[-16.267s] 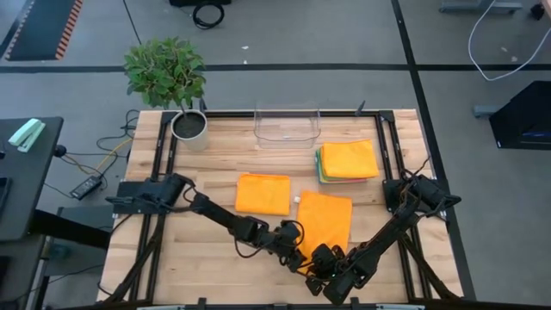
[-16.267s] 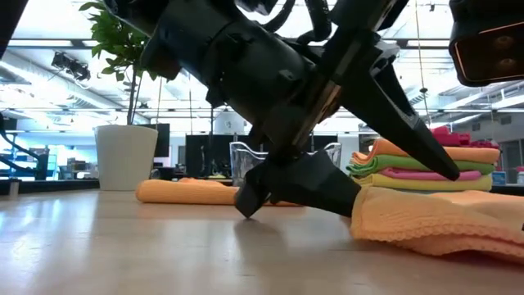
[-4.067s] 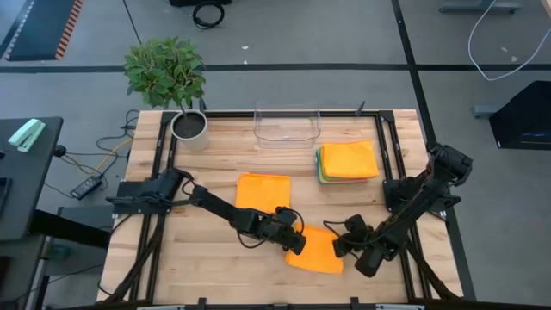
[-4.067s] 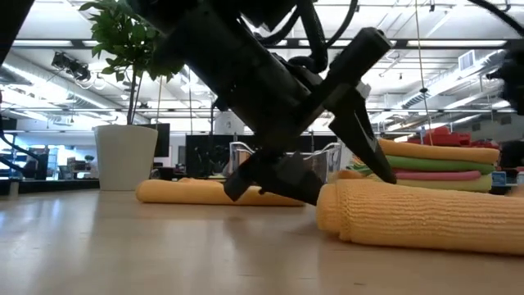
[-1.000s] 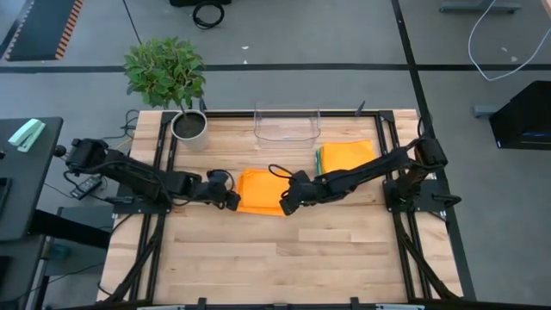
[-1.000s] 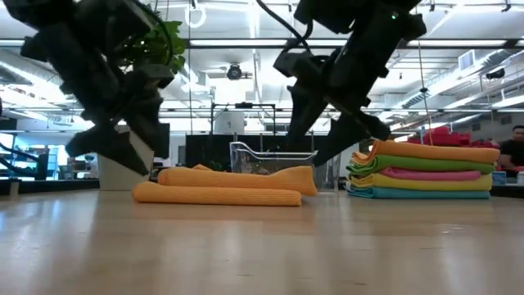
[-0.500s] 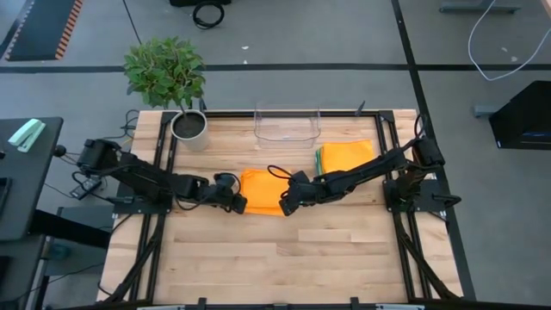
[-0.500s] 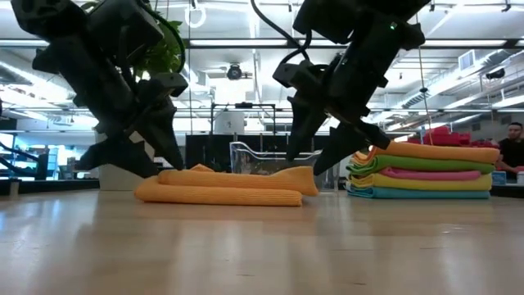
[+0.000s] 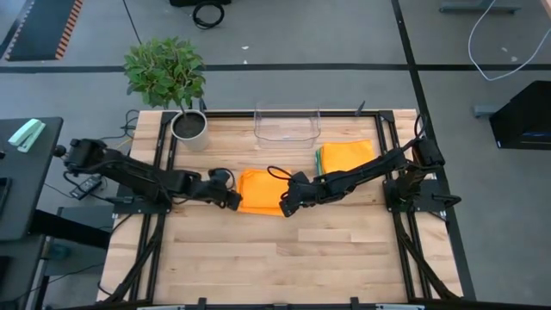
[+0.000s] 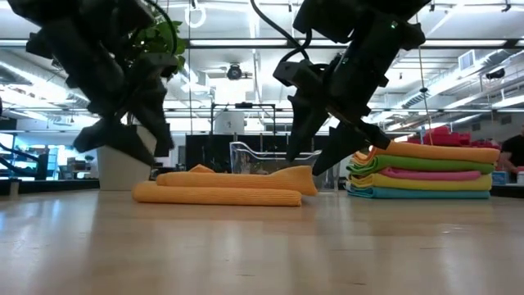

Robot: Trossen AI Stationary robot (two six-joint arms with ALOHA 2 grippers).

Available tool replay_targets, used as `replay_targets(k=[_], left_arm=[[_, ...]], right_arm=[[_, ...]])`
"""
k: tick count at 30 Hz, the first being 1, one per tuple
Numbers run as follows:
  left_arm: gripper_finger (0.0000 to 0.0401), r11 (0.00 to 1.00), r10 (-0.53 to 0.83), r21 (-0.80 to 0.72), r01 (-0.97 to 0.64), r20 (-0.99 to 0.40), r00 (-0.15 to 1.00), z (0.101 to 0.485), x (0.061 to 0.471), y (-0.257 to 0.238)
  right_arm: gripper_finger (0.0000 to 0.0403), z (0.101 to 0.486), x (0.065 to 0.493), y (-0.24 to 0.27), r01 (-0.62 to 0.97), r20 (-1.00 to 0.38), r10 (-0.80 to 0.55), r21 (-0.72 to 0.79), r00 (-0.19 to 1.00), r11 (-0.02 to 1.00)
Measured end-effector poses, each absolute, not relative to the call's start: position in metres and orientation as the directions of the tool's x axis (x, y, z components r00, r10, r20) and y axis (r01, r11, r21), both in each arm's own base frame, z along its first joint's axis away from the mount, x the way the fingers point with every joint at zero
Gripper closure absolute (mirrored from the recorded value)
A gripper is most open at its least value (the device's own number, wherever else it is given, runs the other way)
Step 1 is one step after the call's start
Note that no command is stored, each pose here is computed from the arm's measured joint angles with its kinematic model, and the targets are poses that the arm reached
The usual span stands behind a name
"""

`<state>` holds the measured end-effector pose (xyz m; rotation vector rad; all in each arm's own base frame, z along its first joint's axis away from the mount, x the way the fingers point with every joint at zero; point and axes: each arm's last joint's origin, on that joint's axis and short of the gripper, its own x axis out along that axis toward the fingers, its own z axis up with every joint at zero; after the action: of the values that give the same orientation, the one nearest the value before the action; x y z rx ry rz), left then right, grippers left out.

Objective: Fold microfiber towels
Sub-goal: Stack the bottom orange towel on top of the top left orange towel

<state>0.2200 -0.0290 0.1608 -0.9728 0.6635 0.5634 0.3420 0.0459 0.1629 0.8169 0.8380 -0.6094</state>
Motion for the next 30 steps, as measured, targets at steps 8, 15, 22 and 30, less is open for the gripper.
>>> replay_targets(k=[8,15,22,30], left_arm=[[0.0208,0.426,0.137,-0.594,-0.682,-0.703,0.698,0.162,0.223,-0.031],[0.0209,0.405,0.142,-0.583,-0.705,-0.721,0.678,0.149,0.230,-0.033],[0.0208,0.391,0.133,-0.590,-0.707,-0.723,0.678,0.141,0.236,-0.036],[0.0219,0.390,0.133,-0.610,-0.690,-0.704,0.698,0.142,0.238,-0.036]], right_arm=[[0.0169,0.163,0.342,0.044,0.740,-0.834,-0.134,0.386,0.535,0.550],[0.0169,0.160,0.341,0.041,0.742,-0.844,-0.109,0.392,0.526,0.544],[0.0169,0.157,0.338,0.041,0.749,-0.851,-0.105,0.387,0.515,0.537],[0.0173,0.157,0.338,0.043,0.751,-0.847,-0.100,0.401,0.522,0.525]])
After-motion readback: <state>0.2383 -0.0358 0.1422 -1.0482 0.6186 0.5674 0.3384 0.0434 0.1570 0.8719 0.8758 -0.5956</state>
